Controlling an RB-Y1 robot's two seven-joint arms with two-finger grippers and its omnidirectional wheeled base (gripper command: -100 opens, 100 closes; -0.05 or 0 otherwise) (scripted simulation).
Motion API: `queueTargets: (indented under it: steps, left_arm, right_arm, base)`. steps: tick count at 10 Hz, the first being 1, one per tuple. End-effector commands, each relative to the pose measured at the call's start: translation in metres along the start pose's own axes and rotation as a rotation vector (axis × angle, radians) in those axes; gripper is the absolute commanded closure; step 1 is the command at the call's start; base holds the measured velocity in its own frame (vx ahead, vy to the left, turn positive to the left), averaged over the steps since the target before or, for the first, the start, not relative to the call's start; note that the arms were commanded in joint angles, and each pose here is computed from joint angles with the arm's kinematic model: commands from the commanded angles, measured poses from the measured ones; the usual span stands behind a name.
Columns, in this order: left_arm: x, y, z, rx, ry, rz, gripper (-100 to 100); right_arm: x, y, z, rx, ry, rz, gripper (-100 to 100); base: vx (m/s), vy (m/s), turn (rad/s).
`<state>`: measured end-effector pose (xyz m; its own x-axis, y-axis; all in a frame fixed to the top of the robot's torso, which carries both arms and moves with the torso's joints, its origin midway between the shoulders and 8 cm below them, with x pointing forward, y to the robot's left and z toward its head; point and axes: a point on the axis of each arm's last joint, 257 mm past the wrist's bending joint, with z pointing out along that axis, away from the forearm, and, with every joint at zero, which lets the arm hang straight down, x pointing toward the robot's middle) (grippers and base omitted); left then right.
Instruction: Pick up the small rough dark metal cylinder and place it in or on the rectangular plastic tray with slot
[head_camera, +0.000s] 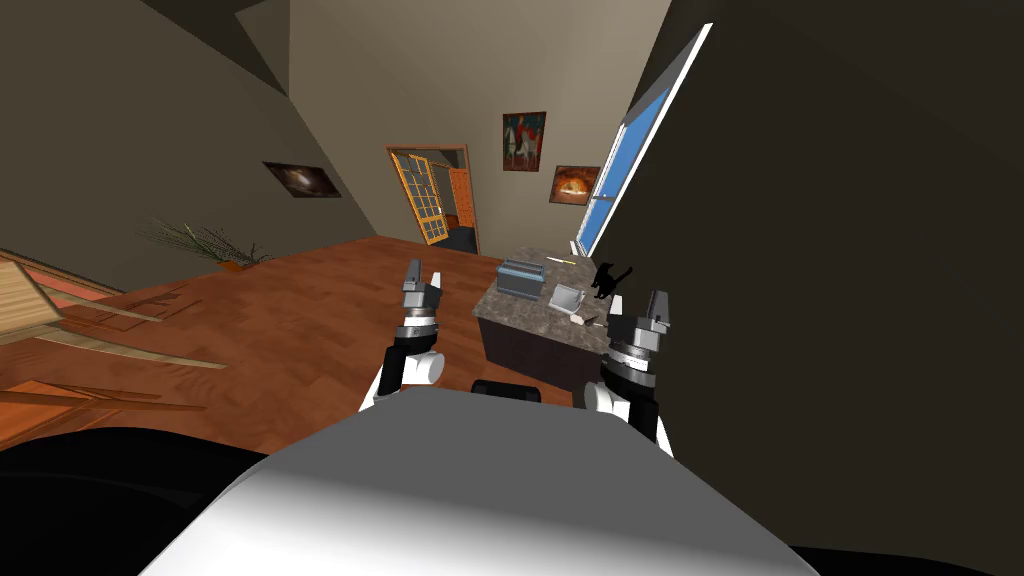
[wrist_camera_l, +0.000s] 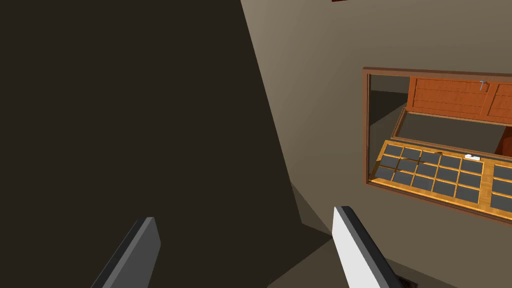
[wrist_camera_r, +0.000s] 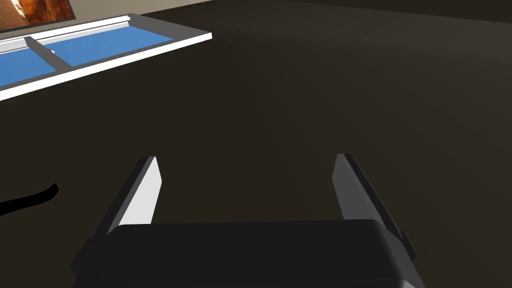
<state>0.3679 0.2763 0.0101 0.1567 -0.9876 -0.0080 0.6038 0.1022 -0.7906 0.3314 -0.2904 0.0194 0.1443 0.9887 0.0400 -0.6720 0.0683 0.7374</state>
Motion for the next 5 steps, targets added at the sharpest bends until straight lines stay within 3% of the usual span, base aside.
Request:
queueTargets:
  steps: [1, 5]
  left_arm:
    - [0.000, 0.000, 0.000, 0.000, 0.000, 0.000, 0]
    - [0.000, 0.000, 0.000, 0.000, 0.000, 0.000, 0]
  right_arm:
    - [0.004, -0.007, -0.003, 0.022, 0.042, -0.032, -100]
    - [0.010, -0.045, -0.024, 0.126, 0.169, -0.173, -100]
  base:
    - [-0.015, -0.005, 0.017]
    - [-0.056, -0.025, 0.036]
